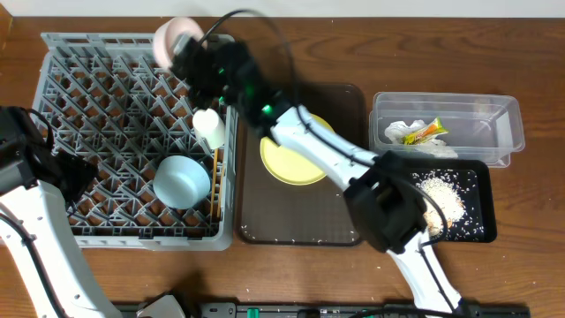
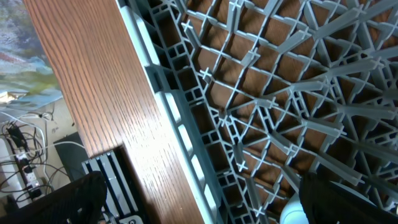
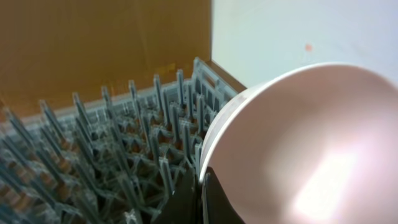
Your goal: Sort waste into correct bins and load items into the dishwasher
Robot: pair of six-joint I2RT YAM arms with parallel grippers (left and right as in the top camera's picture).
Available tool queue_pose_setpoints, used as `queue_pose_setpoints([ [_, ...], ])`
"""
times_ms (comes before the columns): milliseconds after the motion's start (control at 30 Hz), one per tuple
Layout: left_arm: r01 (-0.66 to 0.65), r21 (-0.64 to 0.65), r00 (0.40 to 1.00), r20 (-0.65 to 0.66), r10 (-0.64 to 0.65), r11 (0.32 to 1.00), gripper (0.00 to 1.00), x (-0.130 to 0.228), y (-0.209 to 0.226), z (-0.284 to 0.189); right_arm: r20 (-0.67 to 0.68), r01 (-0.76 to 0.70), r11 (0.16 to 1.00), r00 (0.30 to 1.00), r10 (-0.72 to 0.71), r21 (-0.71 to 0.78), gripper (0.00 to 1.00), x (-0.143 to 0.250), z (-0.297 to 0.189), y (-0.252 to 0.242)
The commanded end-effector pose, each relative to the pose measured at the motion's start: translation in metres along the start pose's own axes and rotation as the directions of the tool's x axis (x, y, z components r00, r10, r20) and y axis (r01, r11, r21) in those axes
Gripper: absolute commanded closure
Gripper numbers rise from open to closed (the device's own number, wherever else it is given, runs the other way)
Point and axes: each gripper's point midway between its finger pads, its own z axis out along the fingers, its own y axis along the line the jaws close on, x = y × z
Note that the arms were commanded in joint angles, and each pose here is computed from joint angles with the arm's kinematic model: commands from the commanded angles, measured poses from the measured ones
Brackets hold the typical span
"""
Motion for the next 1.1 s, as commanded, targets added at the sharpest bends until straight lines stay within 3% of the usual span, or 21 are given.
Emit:
queue_pose_setpoints([
  [0,0.006,-0.009,1.000,0.010,-0.006,1.000,0.00,-0.002,0.003,-0.002,0.055,-0.389,0.919,0.918,0.392,-0.066,0.99,-0.036,-0.024,-0.024],
  [100,0.006,-0.009,1.000,0.010,-0.006,1.000,0.00,-0.002,0.003,-0.002,0.102,-0.509,0.850,0.846,0.523,-0.134,0.99,-0.053,-0.035,-0.040],
  [300,0.006,-0.009,1.000,0.009,-0.006,1.000,0.00,-0.002,0.003,-0.002,0.200,-0.567,0.747,0.733,0.650,-0.348,0.99,-0.095,-0.046,-0.033],
  [667,0.006,-0.009,1.000,0.010,-0.006,1.000,0.00,-0.002,0.003,-0.002,0.182,-0.620,0.677,0.670,0.720,-0.395,0.99,-0.057,-0.013,-0.008],
  [800,0.006,-0.009,1.000,0.010,-0.006,1.000,0.00,-0.002,0.003,-0.002,0.149,-0.696,0.603,0.598,0.787,-0.391,0.99,-0.021,0.001,-0.018],
  [1067,0.006,-0.009,1.000,0.010,-0.006,1.000,0.00,-0.002,0.003,-0.002,0.111,-0.681,0.560,0.584,0.804,-0.471,0.99,-0.005,-0.006,-0.026],
])
